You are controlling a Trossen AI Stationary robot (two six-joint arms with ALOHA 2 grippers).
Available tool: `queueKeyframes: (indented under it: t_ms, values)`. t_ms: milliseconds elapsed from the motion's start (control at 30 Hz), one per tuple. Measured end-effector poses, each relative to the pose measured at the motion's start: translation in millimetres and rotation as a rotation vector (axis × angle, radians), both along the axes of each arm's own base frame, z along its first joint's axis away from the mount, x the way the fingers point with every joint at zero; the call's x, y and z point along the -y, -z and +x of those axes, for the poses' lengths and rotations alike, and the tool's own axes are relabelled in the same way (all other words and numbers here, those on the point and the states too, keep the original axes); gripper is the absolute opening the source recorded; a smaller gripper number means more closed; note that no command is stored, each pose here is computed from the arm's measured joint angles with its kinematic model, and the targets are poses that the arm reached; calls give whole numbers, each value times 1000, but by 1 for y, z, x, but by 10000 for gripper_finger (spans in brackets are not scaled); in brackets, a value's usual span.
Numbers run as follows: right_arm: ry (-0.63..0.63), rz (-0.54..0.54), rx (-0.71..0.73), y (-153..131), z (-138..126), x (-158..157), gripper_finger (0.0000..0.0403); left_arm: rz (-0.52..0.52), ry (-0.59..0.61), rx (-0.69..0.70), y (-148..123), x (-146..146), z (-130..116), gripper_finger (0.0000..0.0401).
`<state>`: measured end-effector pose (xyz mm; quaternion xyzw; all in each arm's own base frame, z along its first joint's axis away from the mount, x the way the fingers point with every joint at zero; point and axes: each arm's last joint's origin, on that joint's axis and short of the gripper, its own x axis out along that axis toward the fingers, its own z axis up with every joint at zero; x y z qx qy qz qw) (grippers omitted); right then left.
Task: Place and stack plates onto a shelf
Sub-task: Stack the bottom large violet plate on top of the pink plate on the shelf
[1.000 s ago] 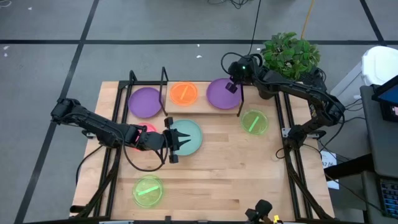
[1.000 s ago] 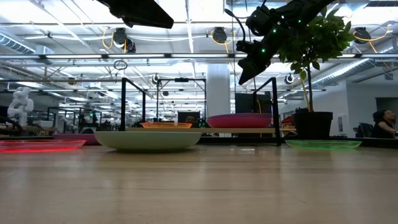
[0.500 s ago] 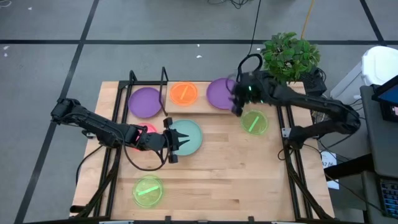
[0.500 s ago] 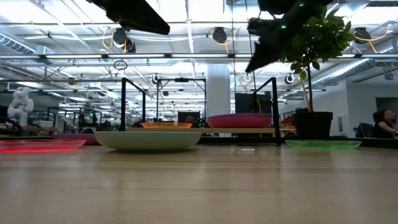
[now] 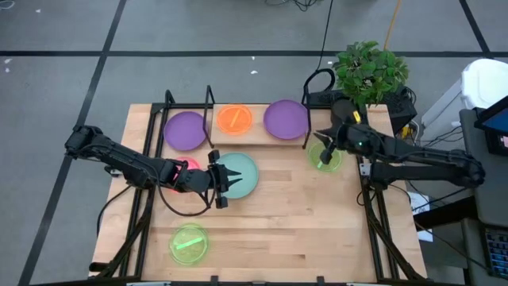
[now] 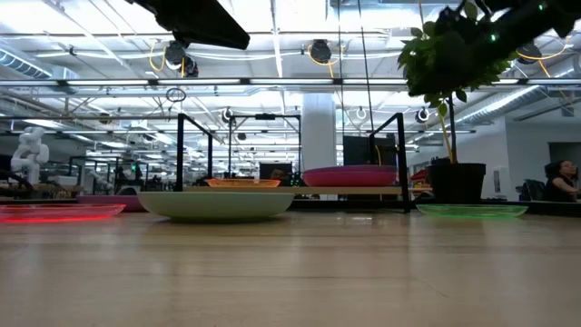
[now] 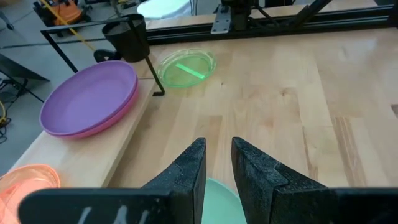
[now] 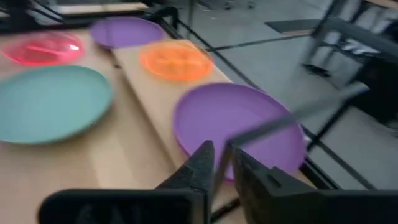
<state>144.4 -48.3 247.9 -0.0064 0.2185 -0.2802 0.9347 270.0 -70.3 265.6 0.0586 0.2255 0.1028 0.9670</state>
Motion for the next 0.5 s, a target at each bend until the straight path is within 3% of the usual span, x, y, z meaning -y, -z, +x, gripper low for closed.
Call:
queueKeyframes:
  t_ms: [133, 267, 500]
  values:
    - [128, -64, -81, 17, -6, 7, 6, 9, 5, 20, -2, -1, 1, 83]
    - [237, -59, -134, 35, -9, 16, 6, 8, 8, 50, -5, 0, 3, 83]
    - [241, 39, 8, 68, -9, 31, 1, 36, 24, 73, -8, 0, 4, 83]
